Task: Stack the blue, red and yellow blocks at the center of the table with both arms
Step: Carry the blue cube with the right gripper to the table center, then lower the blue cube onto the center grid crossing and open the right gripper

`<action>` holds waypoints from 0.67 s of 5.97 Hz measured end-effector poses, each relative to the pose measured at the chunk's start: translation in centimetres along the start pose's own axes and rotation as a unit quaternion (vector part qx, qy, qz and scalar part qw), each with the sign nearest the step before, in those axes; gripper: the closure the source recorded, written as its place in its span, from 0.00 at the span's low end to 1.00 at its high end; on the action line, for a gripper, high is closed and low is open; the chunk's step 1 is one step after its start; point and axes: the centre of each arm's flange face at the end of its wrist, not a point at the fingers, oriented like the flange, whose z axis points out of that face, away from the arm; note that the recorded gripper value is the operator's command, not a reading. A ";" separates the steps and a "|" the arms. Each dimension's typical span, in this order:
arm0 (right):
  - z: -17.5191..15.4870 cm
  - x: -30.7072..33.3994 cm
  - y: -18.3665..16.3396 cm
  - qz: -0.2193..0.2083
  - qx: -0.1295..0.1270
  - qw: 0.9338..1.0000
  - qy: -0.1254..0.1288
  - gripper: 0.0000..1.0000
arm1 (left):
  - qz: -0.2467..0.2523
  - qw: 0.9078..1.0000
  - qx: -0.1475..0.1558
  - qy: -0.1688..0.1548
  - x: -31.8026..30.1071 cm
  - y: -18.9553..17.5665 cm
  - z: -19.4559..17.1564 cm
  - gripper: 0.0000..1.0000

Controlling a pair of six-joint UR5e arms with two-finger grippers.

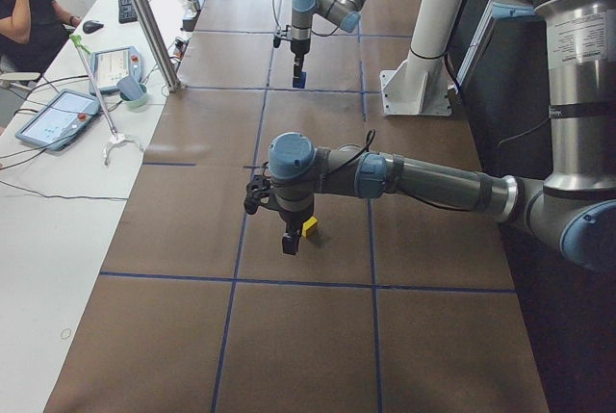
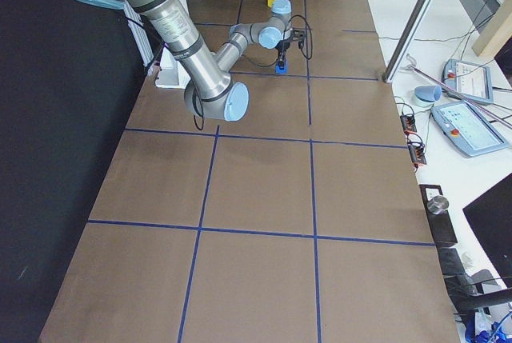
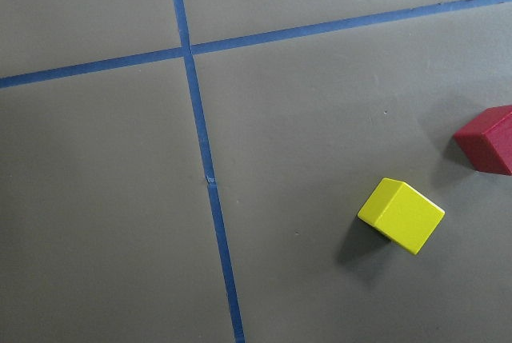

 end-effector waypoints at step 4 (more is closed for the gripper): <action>1.8 0.1 0.2 -0.005 -0.007 1.000 0.014 0.58 | 0.001 1.000 0.001 0.000 0.0 0.2 0.0 0.00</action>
